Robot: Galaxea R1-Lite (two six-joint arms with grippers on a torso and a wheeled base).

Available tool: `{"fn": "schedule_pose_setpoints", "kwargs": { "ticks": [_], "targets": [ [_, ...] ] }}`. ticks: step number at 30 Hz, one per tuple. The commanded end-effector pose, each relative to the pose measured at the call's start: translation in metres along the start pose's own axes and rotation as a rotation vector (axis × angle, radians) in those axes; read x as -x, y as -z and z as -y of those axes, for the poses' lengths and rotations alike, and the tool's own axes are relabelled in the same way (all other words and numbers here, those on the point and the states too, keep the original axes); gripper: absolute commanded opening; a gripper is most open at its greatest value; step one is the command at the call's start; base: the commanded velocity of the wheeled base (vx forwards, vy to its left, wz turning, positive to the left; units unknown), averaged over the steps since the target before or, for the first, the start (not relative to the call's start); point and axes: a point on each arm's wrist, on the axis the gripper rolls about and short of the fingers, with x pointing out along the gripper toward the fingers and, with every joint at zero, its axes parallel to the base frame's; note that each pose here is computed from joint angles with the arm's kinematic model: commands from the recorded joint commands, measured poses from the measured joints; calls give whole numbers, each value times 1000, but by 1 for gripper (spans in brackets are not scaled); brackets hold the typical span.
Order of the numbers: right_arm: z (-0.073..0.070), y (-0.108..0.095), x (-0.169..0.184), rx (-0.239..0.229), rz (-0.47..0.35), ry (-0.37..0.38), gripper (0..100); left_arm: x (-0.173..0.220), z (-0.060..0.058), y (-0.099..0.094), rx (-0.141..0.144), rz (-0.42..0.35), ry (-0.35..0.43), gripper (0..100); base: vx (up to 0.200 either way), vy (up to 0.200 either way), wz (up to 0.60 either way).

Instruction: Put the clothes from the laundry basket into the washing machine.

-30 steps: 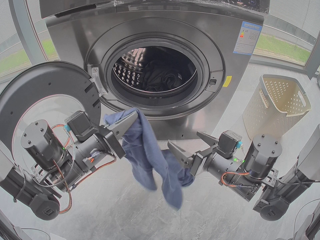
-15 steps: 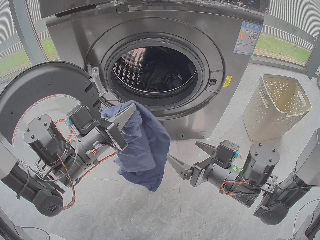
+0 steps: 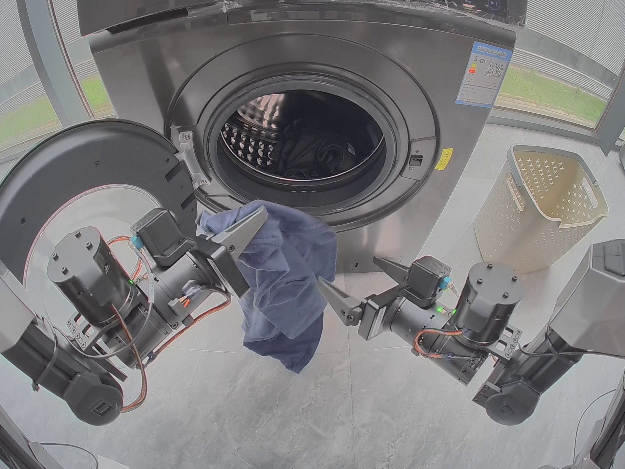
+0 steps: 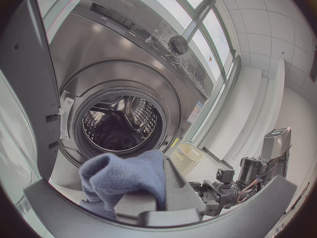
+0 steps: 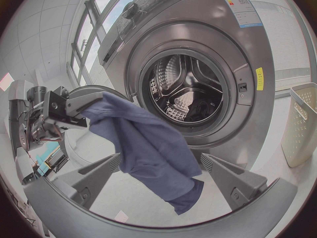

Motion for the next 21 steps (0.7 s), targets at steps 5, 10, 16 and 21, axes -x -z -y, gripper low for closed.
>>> {"fn": "schedule_pose_setpoints", "kwargs": {
  "ticks": [5,10,16,21],
  "targets": [
    [12,4,-9,13,2,23,100,1,5,-1,-18,0,21,0,0,0,0],
    [12,9,-20,25,3,4,100,4,15,-7,-15,19,56,0,0,0,0],
    [13,16,-35,36,9,-57,100,6,20,-5,-10,10,72,0,0,0,0],
    [14,13,-47,52,41,-100,100,7,19,-3,-11,-1,69,0,0,0,0]
  ]
}}
